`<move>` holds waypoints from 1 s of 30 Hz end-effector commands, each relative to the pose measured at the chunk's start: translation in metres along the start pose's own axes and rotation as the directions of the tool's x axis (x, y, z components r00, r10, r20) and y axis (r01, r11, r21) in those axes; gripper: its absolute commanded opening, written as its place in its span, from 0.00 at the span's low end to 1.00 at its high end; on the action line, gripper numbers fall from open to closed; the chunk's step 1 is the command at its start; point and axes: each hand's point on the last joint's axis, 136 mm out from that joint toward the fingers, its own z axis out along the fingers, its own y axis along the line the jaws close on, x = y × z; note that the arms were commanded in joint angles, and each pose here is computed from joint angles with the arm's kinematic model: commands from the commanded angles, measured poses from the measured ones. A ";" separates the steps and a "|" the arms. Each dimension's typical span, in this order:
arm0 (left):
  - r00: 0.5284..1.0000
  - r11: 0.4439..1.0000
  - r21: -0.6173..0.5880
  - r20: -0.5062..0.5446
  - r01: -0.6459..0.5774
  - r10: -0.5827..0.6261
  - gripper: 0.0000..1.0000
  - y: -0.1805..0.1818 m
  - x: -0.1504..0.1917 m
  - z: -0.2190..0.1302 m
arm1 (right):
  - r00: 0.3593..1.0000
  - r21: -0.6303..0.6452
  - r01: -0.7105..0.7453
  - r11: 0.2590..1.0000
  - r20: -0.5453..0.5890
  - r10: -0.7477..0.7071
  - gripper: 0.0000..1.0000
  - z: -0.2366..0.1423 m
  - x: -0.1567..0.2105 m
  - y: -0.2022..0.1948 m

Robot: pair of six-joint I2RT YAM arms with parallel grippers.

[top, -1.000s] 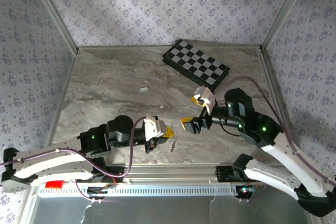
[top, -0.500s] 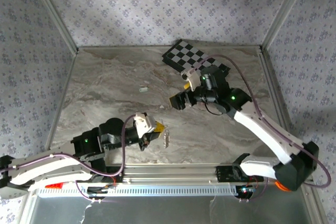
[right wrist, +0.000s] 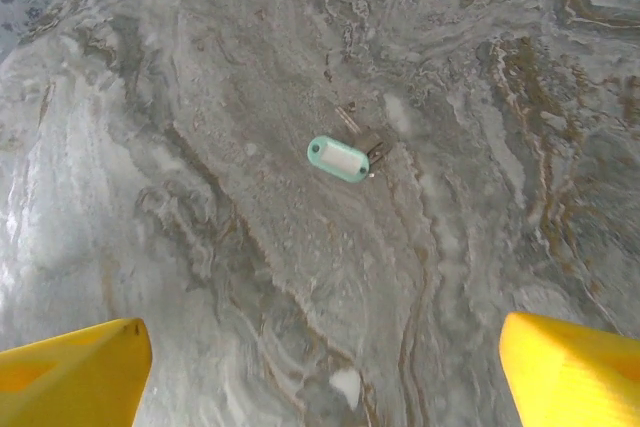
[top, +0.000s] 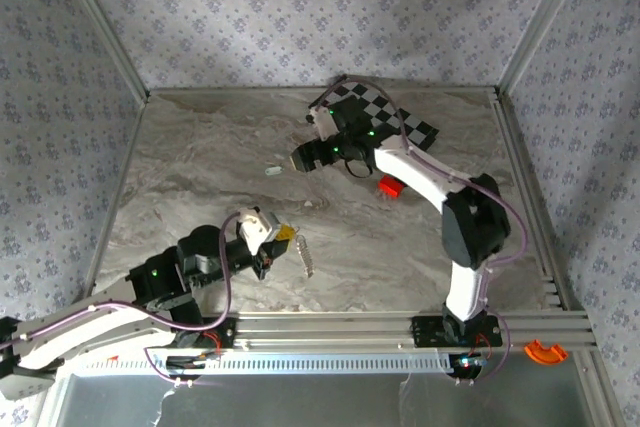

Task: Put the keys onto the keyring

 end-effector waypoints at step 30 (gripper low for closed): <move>0.993 0.982 -0.152 0.057 0.109 -0.101 0.00 0.040 0.002 -0.025 | 0.968 -0.043 -0.201 0.979 -0.161 0.192 0.72 0.134 0.022 -0.044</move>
